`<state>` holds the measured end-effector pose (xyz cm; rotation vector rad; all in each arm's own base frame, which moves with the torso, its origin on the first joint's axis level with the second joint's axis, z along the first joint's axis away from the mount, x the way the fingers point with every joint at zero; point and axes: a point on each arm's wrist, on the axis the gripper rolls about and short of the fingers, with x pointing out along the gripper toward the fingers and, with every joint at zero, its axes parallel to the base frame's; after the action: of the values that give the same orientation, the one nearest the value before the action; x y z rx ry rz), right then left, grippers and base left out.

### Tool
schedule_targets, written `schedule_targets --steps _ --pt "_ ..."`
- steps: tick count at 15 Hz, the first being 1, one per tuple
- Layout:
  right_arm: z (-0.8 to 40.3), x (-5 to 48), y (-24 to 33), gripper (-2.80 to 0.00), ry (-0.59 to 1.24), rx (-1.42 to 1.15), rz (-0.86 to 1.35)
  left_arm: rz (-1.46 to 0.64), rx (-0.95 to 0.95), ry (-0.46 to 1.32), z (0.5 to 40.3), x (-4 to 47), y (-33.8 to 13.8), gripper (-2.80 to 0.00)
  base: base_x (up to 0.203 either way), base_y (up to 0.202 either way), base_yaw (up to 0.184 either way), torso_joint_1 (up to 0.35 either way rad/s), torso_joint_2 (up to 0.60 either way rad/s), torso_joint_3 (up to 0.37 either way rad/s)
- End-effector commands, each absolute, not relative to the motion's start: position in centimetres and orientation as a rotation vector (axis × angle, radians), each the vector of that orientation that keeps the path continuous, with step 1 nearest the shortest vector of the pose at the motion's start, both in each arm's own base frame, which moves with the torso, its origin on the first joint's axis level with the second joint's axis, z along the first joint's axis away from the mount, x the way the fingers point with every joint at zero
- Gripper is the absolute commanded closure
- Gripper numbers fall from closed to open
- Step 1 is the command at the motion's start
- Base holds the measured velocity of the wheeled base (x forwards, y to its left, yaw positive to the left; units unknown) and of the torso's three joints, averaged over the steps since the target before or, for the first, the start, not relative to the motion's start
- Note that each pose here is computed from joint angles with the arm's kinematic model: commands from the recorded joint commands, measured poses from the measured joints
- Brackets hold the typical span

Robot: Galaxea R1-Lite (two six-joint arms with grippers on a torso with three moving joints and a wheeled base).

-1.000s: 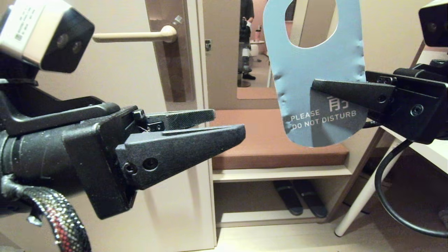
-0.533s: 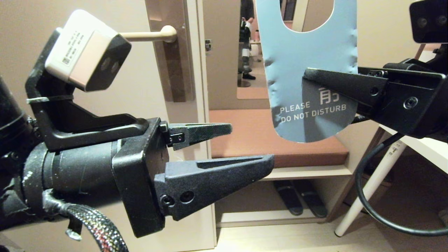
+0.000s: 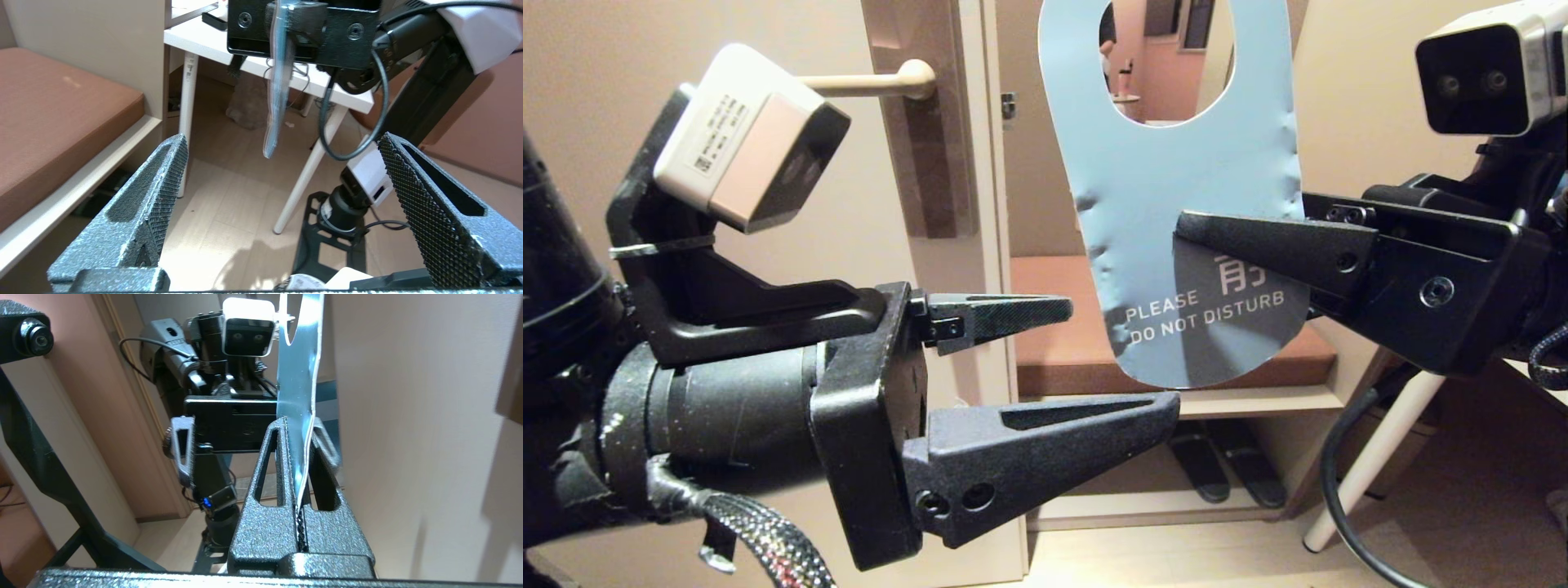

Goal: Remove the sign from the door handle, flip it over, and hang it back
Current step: Hand it to the other hand

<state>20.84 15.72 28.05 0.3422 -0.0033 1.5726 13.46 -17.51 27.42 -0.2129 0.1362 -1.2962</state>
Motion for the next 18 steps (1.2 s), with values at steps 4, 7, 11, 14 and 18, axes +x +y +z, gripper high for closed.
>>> schedule_targets --steps 4,7,11,14,18 --pt "28.1 20.7 17.3 0.0 -0.012 0.365 1.579 -1.297 -0.209 0.121 26.8 14.4 -18.6 -2.8 0.0 0.0 0.0 0.0 0.0 0.0" --pt "28.1 20.8 18.1 0.0 -0.038 0.39 1.549 -1.296 -0.226 0.075 26.9 15.0 -19.1 -2.8 0.0 0.0 0.0 0.0 0.0 0.0" --pt "27.9 20.7 18.1 0.0 -0.033 0.393 1.547 -1.295 -0.226 0.073 26.5 15.7 -19.9 -2.8 0.0 0.0 0.0 0.0 0.0 0.0" --pt "27.9 20.5 18.4 0.0 -0.03 0.394 1.561 -1.298 -0.233 0.049 26.4 16.0 -20.3 -2.8 0.0 0.0 0.0 0.0 0.0 0.0" --pt "27.7 20.2 19.5 0.0 -0.017 0.395 1.595 -1.297 -0.234 0.054 26.2 16.1 -20.4 -2.8 0.0 0.0 0.0 0.0 0.0 0.0"
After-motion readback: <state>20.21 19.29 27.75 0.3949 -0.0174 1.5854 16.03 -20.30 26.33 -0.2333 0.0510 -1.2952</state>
